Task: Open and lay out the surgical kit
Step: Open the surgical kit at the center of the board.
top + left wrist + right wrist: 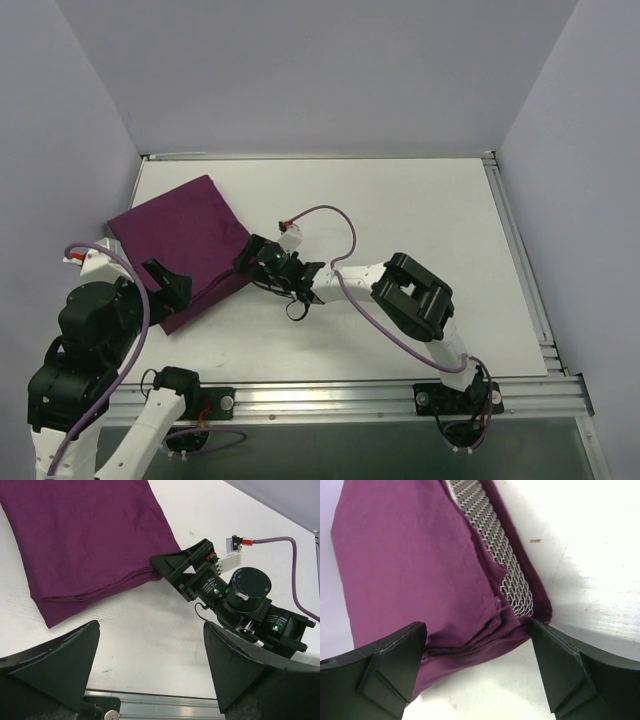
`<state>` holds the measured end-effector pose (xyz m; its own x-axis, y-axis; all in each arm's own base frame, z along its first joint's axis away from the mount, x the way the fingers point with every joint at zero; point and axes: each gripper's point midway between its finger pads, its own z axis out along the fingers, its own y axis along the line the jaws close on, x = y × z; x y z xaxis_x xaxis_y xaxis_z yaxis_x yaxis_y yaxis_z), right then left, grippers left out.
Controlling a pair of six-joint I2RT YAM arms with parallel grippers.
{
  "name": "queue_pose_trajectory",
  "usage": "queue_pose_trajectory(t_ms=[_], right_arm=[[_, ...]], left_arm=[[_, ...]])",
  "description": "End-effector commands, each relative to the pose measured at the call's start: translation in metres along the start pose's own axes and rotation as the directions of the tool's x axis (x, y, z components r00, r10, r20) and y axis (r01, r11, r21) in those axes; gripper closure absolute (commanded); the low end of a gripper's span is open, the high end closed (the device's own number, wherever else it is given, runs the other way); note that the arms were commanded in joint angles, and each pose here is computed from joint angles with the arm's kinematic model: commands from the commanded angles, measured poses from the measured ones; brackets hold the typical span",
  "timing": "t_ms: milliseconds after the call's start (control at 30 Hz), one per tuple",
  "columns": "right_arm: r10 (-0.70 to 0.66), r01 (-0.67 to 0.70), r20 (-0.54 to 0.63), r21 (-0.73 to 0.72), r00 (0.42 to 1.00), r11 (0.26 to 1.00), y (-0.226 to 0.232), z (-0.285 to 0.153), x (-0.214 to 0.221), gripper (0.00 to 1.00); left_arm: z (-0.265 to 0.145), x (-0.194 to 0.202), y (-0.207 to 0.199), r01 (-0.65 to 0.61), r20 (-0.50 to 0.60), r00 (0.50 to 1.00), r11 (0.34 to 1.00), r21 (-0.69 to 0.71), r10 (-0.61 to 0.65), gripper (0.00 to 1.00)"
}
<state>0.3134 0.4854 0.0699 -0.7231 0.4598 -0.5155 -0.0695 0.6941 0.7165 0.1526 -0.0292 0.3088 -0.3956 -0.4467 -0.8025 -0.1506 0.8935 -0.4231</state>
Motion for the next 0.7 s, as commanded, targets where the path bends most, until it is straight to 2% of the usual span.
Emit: queue_pose_trajectory(t_ms=[0, 33, 133, 267, 333, 367, 400, 467, 500, 533, 667], right_arm=[[0.069, -0.073, 0.06, 0.068, 0.996, 0.995, -0.003, 0.008, -0.011, 0.12], [0.066, -0.07, 0.064, 0.075, 0.996, 0.995, -0.005, 0.009, -0.011, 0.13], [0.056, -0.061, 0.07, 0.078, 0.996, 0.995, -0.006, 0.012, -0.015, 0.24], [0.061, -0.067, 0.081, 0.076, 0.995, 0.995, -0.011, 0.009, -0.023, 0.48], [0.064, -0.072, 0.1, 0.083, 0.993, 0.994, -0.016, 0.004, -0.03, 0.54], [0.062, -0.071, 0.104, 0.085, 0.993, 0.994, -0.019, 0.003, -0.033, 0.65], [0.06, -0.07, 0.106, 0.096, 0.993, 0.993, -0.026, 0.003, -0.036, 0.69], [0.051, -0.061, 0.106, 0.091, 0.993, 0.994, -0.025, 0.0, -0.043, 0.76], [0.028, -0.038, 0.102, 0.102, 0.994, 0.994, -0.03, -0.002, -0.046, 0.79], [0.018, -0.028, 0.096, 0.104, 0.995, 0.994, -0.034, -0.003, -0.052, 0.81], [-0.061, 0.049, 0.086, 0.142, 0.994, 0.989, -0.053, -0.01, -0.077, 0.83]], left_arm=[[0.0, -0.004, -0.005, -0.019, 0.006, 1.0, 1.0, 0.02, 0.019, 0.06], [-0.001, -0.006, -0.006, -0.019, 0.011, 1.0, 1.0, 0.024, 0.018, 0.06], [-0.003, -0.006, -0.007, -0.023, 0.006, 1.0, 0.999, 0.032, 0.023, 0.06], [-0.004, -0.007, -0.008, -0.025, 0.013, 1.0, 0.999, 0.036, 0.025, 0.06], [-0.002, -0.007, -0.008, -0.028, 0.014, 1.0, 0.999, 0.04, 0.027, 0.06], [-0.001, -0.006, -0.009, -0.03, 0.011, 1.0, 0.999, 0.042, 0.029, 0.06], [0.002, -0.003, -0.009, -0.037, -0.003, 0.999, 0.998, 0.043, 0.038, 0.05], [0.007, -0.001, -0.012, -0.055, -0.02, 0.998, 0.997, 0.057, 0.056, 0.0], [0.012, 0.001, -0.014, -0.074, -0.042, 0.996, 0.995, 0.061, 0.076, 0.07], [0.014, 0.002, -0.015, -0.076, -0.052, 0.995, 0.995, 0.064, 0.079, 0.08], [0.024, 0.001, -0.022, -0.087, -0.075, 0.993, 0.993, 0.073, 0.093, 0.09]])
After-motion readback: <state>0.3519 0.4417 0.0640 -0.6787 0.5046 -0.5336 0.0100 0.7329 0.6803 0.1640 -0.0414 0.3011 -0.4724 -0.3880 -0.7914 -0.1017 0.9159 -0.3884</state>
